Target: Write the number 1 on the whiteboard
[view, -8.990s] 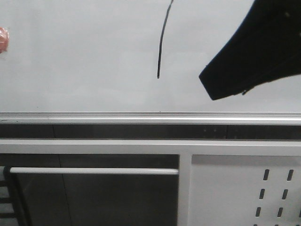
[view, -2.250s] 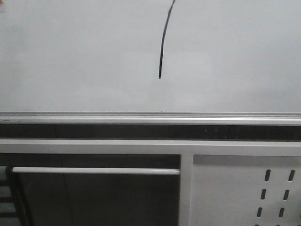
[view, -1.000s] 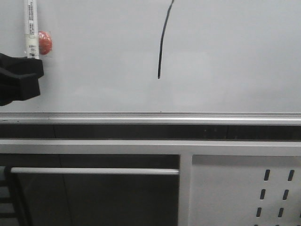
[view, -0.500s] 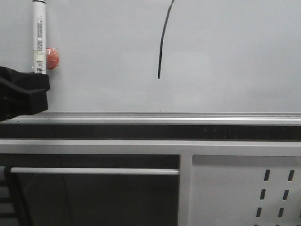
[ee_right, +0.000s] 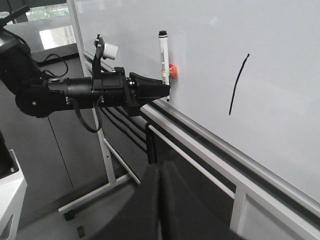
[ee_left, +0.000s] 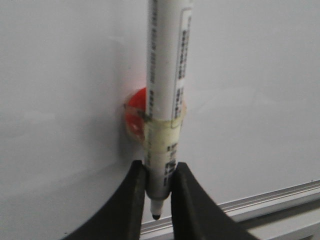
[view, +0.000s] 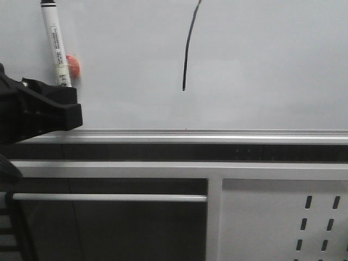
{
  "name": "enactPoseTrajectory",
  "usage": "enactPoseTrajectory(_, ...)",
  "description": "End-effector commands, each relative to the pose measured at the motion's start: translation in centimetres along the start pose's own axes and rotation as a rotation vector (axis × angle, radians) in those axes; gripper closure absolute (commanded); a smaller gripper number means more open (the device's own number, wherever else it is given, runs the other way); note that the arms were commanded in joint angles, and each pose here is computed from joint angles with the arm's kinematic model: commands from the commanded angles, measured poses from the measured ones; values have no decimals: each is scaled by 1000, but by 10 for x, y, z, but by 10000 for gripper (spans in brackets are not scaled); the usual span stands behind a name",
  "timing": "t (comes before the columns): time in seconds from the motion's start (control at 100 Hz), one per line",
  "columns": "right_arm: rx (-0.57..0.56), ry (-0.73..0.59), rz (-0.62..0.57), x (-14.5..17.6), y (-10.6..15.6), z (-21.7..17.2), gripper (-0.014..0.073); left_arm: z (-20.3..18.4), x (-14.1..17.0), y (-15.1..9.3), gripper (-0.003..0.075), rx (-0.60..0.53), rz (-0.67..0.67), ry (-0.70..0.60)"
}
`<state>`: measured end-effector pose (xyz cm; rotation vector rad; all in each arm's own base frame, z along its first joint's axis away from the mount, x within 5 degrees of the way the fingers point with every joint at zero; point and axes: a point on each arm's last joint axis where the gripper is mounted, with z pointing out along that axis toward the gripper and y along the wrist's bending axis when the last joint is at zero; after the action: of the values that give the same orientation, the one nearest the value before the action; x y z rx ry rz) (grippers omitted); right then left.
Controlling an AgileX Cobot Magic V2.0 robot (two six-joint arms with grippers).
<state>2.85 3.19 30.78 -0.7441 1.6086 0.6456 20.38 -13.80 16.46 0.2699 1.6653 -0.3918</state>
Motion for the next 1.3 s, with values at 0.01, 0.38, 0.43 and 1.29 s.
enactPoseTrajectory(0.01, 4, -82, -13, -13, 0, -1, 674, 2, -28, -2, 738, -5, -23, -256)
enactPoseTrajectory(0.38, 4, -82, -13, -13, 0, -1, 674, -8, -32, 0, 738, -3, -27, -269)
enactPoseTrajectory(0.43, 4, -82, -13, -13, 0, -1, 674, -12, -34, 1, 738, -3, -29, -275)
enactPoseTrajectory(1.29, 4, -82, -13, -13, 0, -1, 674, -17, -15, -4, 738, 81, -126, -85)
